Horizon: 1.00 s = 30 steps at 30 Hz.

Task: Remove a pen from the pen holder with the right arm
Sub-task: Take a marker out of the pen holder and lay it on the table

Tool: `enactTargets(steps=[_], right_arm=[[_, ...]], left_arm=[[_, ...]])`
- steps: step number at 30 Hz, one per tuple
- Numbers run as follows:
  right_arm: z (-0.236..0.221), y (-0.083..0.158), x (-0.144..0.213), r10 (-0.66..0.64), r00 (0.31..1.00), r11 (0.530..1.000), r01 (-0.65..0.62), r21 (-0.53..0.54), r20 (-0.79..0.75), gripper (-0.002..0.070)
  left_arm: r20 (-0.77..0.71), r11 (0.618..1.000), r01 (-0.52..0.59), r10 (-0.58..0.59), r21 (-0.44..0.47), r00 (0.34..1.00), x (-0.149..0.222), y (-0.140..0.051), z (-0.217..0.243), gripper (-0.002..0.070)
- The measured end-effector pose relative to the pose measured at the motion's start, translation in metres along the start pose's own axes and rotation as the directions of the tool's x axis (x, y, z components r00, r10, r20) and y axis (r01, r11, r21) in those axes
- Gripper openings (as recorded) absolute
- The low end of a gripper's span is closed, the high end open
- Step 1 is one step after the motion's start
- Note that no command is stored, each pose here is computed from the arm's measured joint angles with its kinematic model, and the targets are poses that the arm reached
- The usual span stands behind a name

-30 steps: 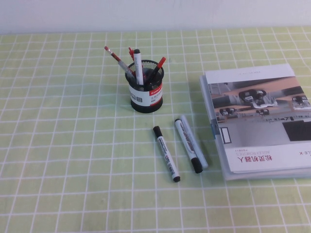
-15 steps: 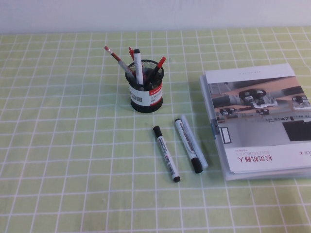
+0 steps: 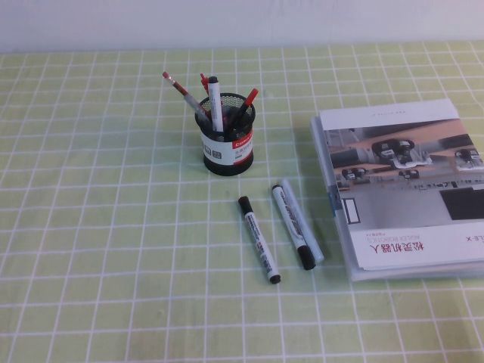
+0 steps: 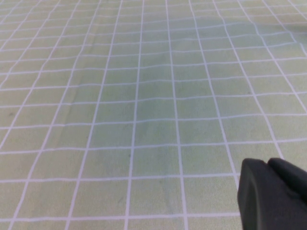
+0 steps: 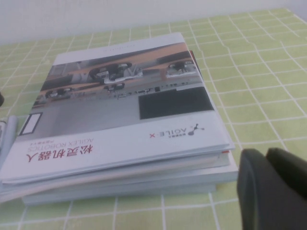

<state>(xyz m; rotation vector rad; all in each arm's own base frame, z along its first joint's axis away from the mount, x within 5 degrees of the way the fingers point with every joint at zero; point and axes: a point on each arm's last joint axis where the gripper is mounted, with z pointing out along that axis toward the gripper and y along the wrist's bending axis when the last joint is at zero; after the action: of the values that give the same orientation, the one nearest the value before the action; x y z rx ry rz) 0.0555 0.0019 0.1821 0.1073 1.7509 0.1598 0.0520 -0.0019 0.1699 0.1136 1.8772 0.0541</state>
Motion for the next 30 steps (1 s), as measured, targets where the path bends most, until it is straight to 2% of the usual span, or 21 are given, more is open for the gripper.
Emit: enactTargets(steps=[7, 15, 22, 30], right_arm=[[0.000, 0.000, 0.000, -0.002, 1.000, 1.000, 0.002, 0.002, -0.005, -0.0012], [0.000, 0.002, 0.002, -0.135, 0.991, 0.991, 0.135, -0.024, -0.020, -0.0013], [-0.001, 0.005, 0.012, -0.128, 0.985, 0.990, 0.120, -0.070, -0.118, -0.0012], [-0.001, 0.005, 0.012, -0.129, 0.983, 0.990, 0.121, -0.073, -0.127, -0.0012]], left_arm=[[0.000, 1.000, 0.000, 0.000, 0.000, 1.000, 0.000, 0.000, 0.000, -0.0006], [0.000, 1.000, 0.000, 0.000, 0.000, 1.000, 0.000, 0.000, 0.000, -0.0006], [0.000, 1.000, 0.000, 0.000, 0.000, 1.000, 0.000, 0.000, 0.000, -0.0006], [0.000, 1.000, 0.000, 0.000, 0.000, 1.000, 0.000, 0.000, 0.000, -0.0006]])
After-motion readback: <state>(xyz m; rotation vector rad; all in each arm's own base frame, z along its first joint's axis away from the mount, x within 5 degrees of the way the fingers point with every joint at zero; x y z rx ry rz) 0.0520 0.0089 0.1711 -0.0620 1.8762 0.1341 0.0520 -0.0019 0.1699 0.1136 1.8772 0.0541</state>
